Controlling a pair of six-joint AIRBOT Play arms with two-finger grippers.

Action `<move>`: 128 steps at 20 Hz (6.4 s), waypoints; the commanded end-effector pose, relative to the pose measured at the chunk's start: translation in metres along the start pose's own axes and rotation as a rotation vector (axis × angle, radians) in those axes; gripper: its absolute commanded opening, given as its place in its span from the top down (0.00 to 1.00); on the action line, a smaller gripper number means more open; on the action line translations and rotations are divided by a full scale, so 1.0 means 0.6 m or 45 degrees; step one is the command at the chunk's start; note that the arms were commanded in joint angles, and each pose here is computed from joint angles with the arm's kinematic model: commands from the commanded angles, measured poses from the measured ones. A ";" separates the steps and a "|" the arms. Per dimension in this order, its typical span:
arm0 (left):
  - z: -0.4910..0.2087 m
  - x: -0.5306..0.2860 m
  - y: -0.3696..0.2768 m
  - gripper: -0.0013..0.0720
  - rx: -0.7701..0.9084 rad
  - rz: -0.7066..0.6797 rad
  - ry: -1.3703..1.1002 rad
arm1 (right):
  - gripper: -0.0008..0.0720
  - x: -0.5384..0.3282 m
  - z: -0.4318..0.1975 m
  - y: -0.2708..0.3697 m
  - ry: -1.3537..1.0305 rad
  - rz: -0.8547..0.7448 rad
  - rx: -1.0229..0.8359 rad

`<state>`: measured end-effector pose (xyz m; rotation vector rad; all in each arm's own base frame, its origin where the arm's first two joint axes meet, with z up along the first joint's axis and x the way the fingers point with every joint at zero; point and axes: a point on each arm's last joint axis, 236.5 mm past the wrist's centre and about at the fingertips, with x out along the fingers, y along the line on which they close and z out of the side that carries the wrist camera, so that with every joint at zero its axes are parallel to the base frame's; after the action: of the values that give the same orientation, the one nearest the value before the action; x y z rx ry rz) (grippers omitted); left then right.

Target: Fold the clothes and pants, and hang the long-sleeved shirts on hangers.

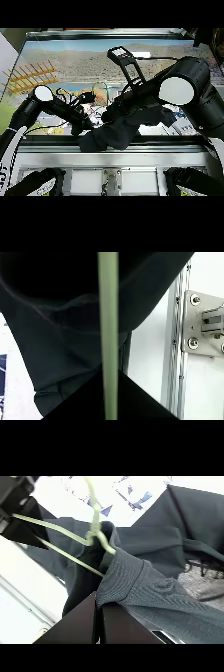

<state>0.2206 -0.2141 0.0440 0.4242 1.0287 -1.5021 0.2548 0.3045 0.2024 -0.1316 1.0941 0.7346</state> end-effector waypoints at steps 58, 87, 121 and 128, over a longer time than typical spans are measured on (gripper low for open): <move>0.006 0.000 0.012 0.97 0.009 0.038 -0.018 | 0.08 -0.015 -0.218 -0.330 -0.660 0.729 -0.356; 0.006 0.000 0.013 0.97 0.009 0.039 -0.019 | 0.08 0.096 -0.163 -0.255 -0.701 1.043 -0.394; 0.004 -0.002 0.019 0.50 -0.029 0.057 -0.021 | 0.97 0.099 -0.158 -0.261 -0.712 1.015 -0.389; 0.007 -0.017 0.035 0.45 -0.246 0.118 -0.066 | 0.98 0.105 -0.155 -0.267 -0.711 0.985 -0.381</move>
<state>0.2385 -0.2135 0.0437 0.3493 1.0559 -1.3775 0.2946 0.1718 0.0655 0.2542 0.4646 1.5295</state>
